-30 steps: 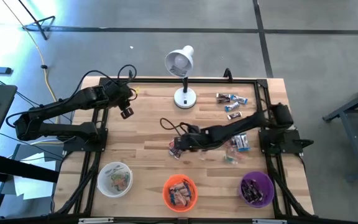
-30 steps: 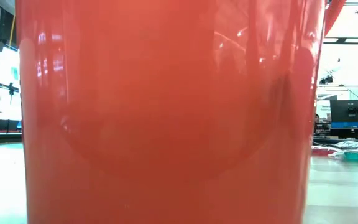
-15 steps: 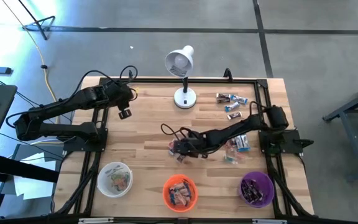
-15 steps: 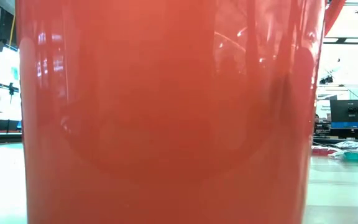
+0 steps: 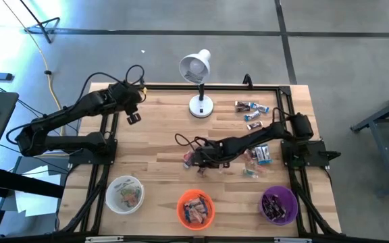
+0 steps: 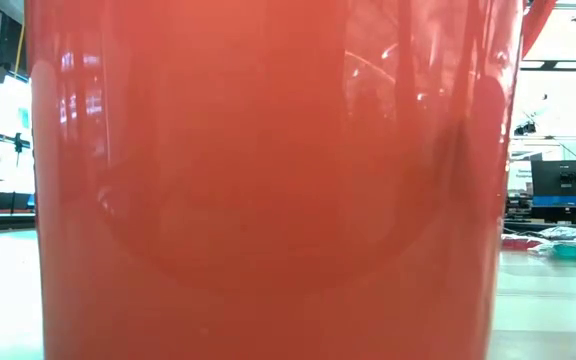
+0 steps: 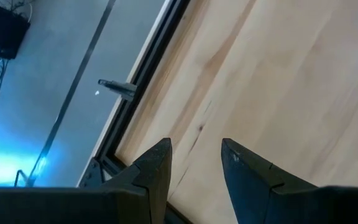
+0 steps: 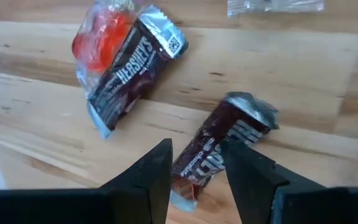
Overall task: Organize candy in baskets
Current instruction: Put the brown chocolate bar into the purple bucket
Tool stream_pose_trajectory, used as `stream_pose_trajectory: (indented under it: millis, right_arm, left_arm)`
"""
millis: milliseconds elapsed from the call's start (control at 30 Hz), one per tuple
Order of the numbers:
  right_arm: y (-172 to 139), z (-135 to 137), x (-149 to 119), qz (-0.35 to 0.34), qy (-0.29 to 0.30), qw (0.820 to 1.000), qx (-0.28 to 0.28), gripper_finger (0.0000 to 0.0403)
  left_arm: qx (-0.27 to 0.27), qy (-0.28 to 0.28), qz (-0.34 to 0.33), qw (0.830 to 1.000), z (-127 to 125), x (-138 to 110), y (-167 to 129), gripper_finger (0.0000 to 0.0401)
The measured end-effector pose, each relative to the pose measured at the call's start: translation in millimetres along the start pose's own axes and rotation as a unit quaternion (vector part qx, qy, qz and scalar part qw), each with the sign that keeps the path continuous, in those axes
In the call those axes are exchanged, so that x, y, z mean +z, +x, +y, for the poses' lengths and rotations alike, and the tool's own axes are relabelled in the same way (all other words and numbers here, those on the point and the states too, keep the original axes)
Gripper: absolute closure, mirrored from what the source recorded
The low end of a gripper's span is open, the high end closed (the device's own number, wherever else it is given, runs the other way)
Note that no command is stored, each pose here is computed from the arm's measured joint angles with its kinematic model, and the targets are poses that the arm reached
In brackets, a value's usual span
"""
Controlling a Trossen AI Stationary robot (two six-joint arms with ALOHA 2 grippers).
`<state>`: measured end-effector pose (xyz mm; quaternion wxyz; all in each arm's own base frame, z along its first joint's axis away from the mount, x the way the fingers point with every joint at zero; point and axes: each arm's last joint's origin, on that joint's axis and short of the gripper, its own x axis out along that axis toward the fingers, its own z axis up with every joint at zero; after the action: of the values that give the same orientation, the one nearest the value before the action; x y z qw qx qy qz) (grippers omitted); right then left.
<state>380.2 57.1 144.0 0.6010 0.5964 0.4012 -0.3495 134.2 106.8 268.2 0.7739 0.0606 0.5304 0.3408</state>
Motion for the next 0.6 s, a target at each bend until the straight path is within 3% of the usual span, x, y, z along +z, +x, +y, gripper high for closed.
stream_pose_trajectory:
  millis: [133,233,500,600]
  right_arm:
    - [-20,24,-7,-0.005,-0.029,1.0,0.005,0.0263]
    - [-36,32,-11,-0.011,-0.044,0.999,-0.024,0.0263]
    - [-27,19,-21,0.02,-0.019,0.997,-0.074,0.0263]
    - [-22,16,-20,0.018,-0.014,0.998,-0.066,0.0263]
  left_arm:
    - [0.0,-0.01,0.005,1.0,4,-1,1,0.0272]
    - [-0.013,-0.017,0.003,1.0,5,-2,2,0.0272]
    - [-0.02,-0.019,0.001,1.0,5,-2,3,0.0272]
    - [-0.02,-0.019,0.0,1.0,5,-2,3,0.0272]
